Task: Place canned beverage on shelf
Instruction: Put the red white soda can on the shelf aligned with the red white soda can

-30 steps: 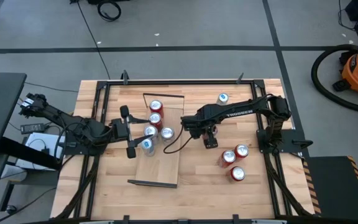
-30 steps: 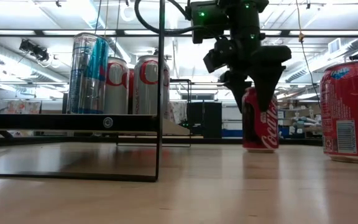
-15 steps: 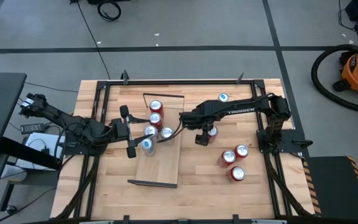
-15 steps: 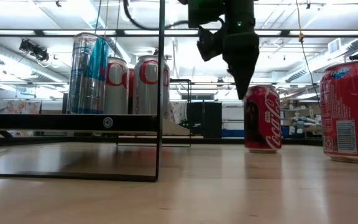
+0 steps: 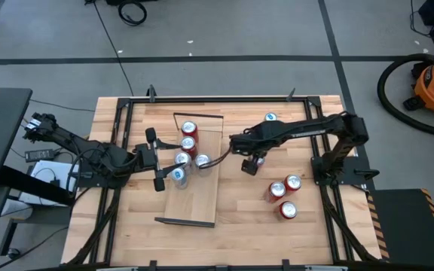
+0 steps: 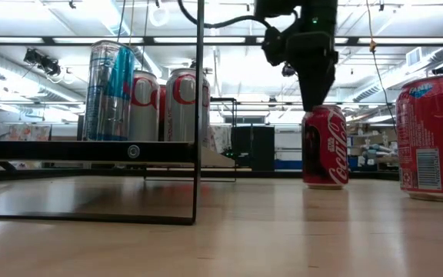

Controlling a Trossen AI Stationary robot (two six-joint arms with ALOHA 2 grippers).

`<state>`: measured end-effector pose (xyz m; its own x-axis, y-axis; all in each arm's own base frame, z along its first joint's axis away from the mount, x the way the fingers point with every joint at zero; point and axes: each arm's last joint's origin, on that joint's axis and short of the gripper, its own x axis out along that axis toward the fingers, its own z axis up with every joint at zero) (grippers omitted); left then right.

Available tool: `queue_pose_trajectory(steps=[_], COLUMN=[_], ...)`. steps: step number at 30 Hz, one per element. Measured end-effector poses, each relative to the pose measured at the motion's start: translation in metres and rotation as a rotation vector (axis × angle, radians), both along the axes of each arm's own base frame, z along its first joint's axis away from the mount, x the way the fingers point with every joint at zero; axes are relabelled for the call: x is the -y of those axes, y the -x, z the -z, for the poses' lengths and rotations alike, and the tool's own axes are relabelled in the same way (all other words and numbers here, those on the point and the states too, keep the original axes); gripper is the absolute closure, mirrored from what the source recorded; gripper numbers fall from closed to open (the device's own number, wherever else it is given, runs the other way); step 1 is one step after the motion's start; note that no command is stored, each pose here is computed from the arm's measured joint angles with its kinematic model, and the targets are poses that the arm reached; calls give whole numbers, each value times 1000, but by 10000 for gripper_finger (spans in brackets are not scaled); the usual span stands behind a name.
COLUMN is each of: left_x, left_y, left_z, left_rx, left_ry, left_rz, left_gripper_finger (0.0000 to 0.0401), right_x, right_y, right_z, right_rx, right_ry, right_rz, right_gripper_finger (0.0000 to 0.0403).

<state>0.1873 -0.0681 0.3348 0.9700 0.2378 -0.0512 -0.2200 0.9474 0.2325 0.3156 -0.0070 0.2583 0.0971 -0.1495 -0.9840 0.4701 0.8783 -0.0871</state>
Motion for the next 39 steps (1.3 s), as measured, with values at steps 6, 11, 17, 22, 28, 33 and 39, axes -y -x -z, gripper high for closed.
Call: queue_pose_trajectory(steps=[6,11,17,22,28,33,39], left_x=[0,0,0,0,0,0,0], left_y=[0,0,0,0,0,0,0], left_z=[0,0,0,-1,-1,-1,-1], left_rx=[3,4,4,7,6,5,5], left_ry=[3,3,3,4,-1,-1,-1], left_rz=[-1,-1,-2,-2,-2,-2,-2], left_gripper_finger=[152,152,152,152,152,152,152], right_x=[-1,0,3,7,9,10,10], right_y=[9,8,9,9,9,6,4], right_z=[16,29,30,30,30,30,30], right_rx=[-13,8,-13,-39,-120,-121,-84], right_ry=[-53,-103,-111,-78,43,101,93], right_rz=[97,103,-19,-294,-821,-908,-815], right_gripper_finger=[7,9,42,83,73,32,8])
